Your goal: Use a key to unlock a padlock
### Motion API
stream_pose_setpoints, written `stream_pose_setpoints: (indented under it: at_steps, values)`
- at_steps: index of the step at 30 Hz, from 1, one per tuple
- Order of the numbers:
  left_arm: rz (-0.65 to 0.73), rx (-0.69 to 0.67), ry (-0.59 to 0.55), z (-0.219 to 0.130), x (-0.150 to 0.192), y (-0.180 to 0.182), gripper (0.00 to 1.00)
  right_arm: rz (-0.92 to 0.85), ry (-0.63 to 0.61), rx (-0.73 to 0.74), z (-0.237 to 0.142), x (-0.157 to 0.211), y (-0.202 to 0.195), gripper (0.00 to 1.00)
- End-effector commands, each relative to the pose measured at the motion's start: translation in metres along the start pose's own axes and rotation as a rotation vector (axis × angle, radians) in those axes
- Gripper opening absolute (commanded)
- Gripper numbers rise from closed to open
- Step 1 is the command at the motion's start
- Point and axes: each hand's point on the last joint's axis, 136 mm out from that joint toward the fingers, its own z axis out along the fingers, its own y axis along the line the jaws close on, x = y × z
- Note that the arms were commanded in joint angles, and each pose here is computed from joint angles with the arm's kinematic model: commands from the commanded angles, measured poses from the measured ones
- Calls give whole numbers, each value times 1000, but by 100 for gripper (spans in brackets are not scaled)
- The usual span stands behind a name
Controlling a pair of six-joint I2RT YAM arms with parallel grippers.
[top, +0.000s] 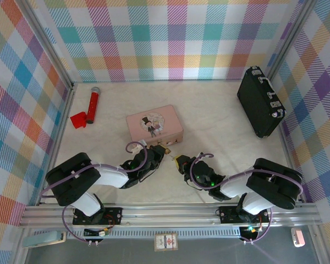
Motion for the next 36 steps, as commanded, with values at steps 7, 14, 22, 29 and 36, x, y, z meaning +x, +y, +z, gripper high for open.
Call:
stream_pose_setpoints:
  at_steps: [7, 14, 22, 29, 36]
  values:
    - [-82, 199, 4, -1, 4, -54, 0, 25, 12, -67, 1, 3, 13, 0]
    - [-92, 208, 11, -1, 5, -54, 0, 19, 1, -46, 0, 1, 9, 0]
    - [-100, 208, 13, -1, 6, -51, 0, 6, -34, -31, -2, -9, 4, 0]
    - [-100, 208, 17, -1, 7, -52, 0, -1, -44, -29, -5, -11, 4, 0]
    - [-100, 203, 25, 0, 11, -50, 0, -4, -43, -32, -4, -10, 6, 0]
